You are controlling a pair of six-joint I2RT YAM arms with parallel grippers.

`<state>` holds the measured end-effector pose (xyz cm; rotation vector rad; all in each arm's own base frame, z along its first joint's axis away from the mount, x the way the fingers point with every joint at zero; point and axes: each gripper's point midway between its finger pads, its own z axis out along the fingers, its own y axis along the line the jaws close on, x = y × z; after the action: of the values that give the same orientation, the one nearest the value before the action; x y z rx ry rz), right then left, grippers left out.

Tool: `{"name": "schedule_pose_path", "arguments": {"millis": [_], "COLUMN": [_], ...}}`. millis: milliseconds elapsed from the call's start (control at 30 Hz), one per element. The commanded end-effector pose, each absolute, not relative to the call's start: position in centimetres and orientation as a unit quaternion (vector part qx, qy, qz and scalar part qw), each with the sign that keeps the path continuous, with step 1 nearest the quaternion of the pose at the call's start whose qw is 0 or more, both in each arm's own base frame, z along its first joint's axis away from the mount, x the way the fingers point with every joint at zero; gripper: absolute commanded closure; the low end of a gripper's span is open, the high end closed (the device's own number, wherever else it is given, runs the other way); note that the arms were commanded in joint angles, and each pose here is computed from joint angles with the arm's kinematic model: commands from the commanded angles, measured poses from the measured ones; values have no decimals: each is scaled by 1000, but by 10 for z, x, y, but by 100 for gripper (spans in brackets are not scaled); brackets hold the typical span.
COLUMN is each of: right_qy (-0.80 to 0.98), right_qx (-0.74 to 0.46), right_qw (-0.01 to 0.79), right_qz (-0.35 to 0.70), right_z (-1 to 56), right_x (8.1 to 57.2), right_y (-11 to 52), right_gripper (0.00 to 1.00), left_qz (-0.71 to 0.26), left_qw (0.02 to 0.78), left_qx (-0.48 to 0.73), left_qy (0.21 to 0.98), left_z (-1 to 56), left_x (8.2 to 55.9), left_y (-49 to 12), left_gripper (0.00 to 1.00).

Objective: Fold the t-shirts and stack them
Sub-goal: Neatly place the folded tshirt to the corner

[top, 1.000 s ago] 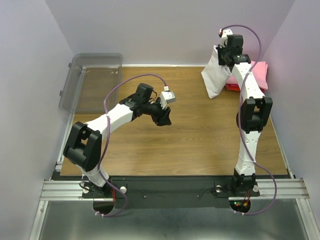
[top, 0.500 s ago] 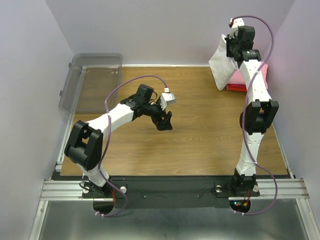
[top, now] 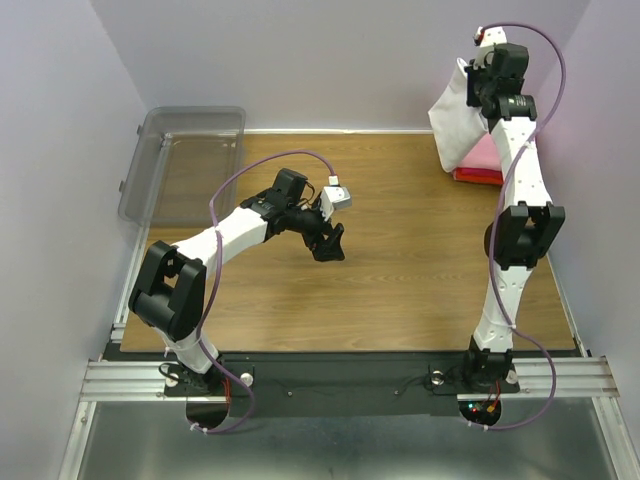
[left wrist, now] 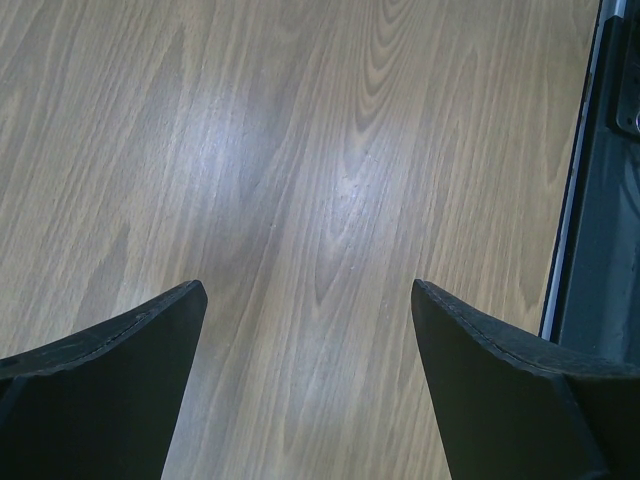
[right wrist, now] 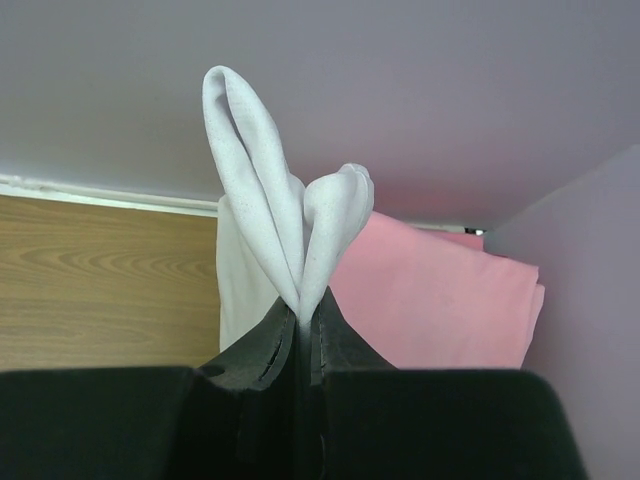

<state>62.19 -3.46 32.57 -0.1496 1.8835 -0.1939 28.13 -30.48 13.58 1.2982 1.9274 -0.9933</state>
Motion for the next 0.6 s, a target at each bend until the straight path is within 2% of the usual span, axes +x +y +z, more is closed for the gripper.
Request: {"name": "schedule_pose_path", "arguments": {"millis": [0, 567], "right_qy": [758, 759], "right_qx": [-61, -76], "right_qw": [642, 633], "right_qz": [-96, -128], "right_z": [397, 381], "right_x": [607, 620], "right_y": [-45, -101], "right_gripper": [99, 99], "left_qz": [-379, -380], "left_qw": [323, 315], "left_qx": [497, 493], "left_qy": [711, 716], "left_z": [154, 150], "left_x": [285, 286], "left_y": [-308, -309], "left_gripper": [4, 4]}}
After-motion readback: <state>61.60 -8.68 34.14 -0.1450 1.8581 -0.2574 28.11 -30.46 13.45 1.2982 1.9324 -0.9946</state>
